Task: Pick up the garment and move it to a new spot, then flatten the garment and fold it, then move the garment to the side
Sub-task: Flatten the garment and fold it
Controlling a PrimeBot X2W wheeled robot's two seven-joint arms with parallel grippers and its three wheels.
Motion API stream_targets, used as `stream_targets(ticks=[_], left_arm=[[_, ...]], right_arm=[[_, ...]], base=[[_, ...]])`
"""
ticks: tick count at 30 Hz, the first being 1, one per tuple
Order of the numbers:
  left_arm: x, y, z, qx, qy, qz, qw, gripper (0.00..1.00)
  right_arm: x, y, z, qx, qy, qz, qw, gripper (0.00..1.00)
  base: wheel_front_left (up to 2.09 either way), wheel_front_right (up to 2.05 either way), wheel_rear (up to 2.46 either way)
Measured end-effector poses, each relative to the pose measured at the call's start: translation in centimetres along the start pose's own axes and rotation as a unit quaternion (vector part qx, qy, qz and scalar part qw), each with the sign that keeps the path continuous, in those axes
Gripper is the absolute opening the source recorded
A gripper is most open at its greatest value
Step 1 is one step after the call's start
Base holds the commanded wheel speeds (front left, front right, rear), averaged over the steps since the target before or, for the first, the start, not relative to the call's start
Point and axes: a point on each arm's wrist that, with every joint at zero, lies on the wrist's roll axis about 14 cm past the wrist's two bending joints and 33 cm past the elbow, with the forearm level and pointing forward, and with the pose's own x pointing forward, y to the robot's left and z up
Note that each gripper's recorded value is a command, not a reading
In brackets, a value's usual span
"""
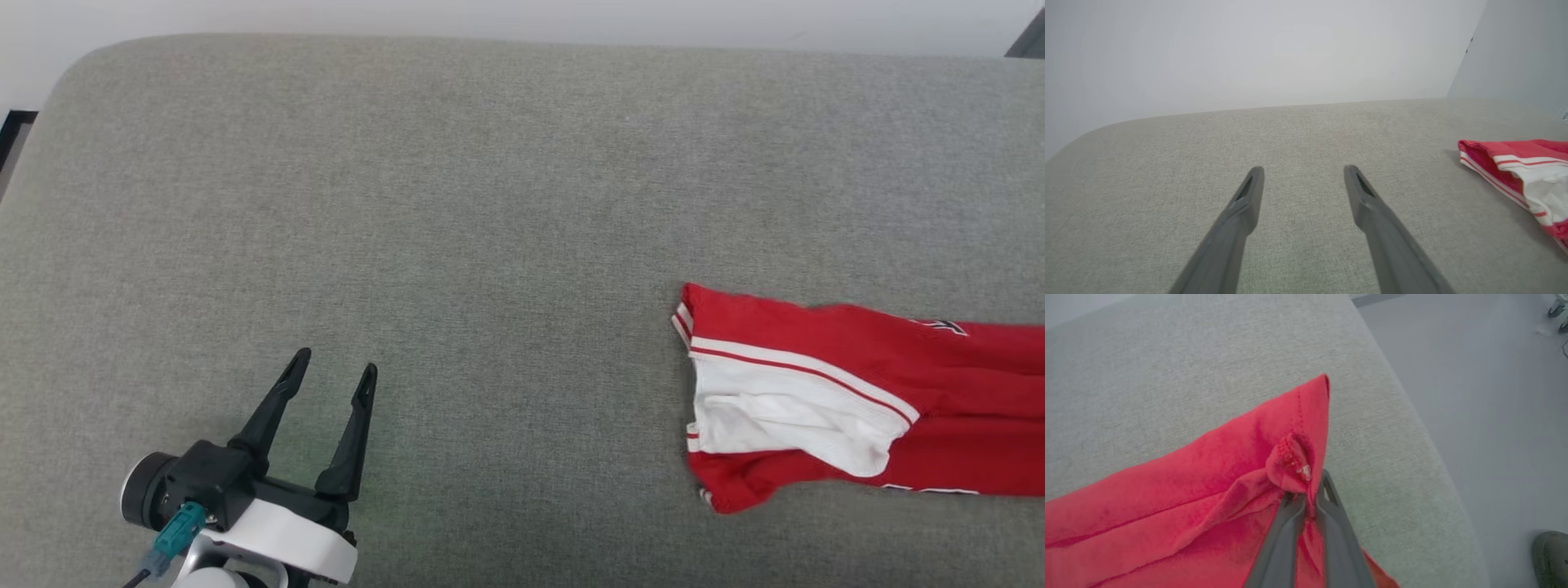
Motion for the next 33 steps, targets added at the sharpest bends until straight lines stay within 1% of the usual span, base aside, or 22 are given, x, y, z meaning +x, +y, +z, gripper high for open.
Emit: stream_targets(ticks=[3, 5, 7, 10, 11, 12, 15, 17, 21, 24, 26, 29, 33], left_arm=[[0.1, -0.1, -0.1, 0.001, 0.003, -0.004, 1.0, 1.0], [0.2, -0.3, -0.2, 0.002, 0.004, -0.008, 1.0, 1.0], [0.2, -0.7, -0.3, 0.001, 0.005, -0.013, 1.0, 1.0], [0.0, -0.9, -0.5, -0.002, 0.009, -0.016, 1.0, 1.0], [-0.2, -0.9, -0.9, -0.007, 0.015, -0.017, 1.0, 1.0], [-0.3, -1.0, -1.0, -0.007, 0.017, -0.019, 1.0, 1.0], [-0.6, -1.1, -1.5, -0.008, 0.026, -0.021, 0.999, 1.0], [-0.7, -1.2, -1.5, -0.009, 0.026, -0.022, 0.999, 1.0], [-1.1, -1.1, -1.7, -0.011, 0.029, -0.018, 0.999, 1.0], [-1.3, -1.0, -1.7, -0.013, 0.03, -0.016, 0.999, 1.0], [-1.4, -1.1, -1.8, -0.013, 0.031, -0.015, 0.999, 1.0], [-1.4, -1.2, -1.4, -0.016, 0.025, -0.013, 0.999, 1.0], [-1.2, -1.2, -1.6, -0.021, 0.027, -0.009, 0.999, 1.0]], right_arm=[[-0.5, -0.7, 0.8, 0.008, -0.015, -0.008, 1.0, 0.0], [-0.8, -0.3, 1.1, 0.008, -0.022, 0.0, 1.0, 0.0], [-1.0, 0.8, 0.8, -0.004, -0.017, 0.014, 1.0, 0.0], [-1.4, 4.0, 0.0, -0.037, -0.005, 0.057, 0.998, 0.0], [-1.9, 6.8, -0.6, -0.066, 0.0, 0.094, 0.993, 0.0], [-2.3, 8.5, -0.8, -0.08, 0.0, 0.117, 0.99, 0.0], [-3.8, 13.7, -1.4, -0.122, 0.001, 0.186, 0.975, 0.0], [-5.2, 17.0, -1.7, -0.151, -0.004, 0.231, 0.961, 0.0], [-7.7, 23.0, -3.1, -0.203, -0.001, 0.307, 0.93, 0.0], [-9.3, 27.1, -3.9, -0.229, -0.002, 0.358, 0.906, 0.0], [-10.0, 29.2, -4.6, -0.242, 0.004, 0.383, 0.891, 0.0], [-10.4, 31.5, -5.7, -0.258, 0.016, 0.406, 0.876, 0.0], [-9.5, 33.1, -7.8, -0.268, 0.052, 0.418, 0.866, 0.0]], base=[[0.0, 0.0, 0.0], [0.0, 0.0, 0.0], [0.0, 0.0, 0.0], [0.0, 0.0, 0.0], [0.0, 0.0, 0.0], [0.0, 0.0, 0.0], [0.0, 0.0, 0.0], [0.0, 0.0, 0.0], [0.0, 0.0, 0.0], [0.0, 0.0, 0.0], [0.0, 0.0, 0.0], [0.0, 0.0, 0.0], [0.0, 0.0, 0.0]])
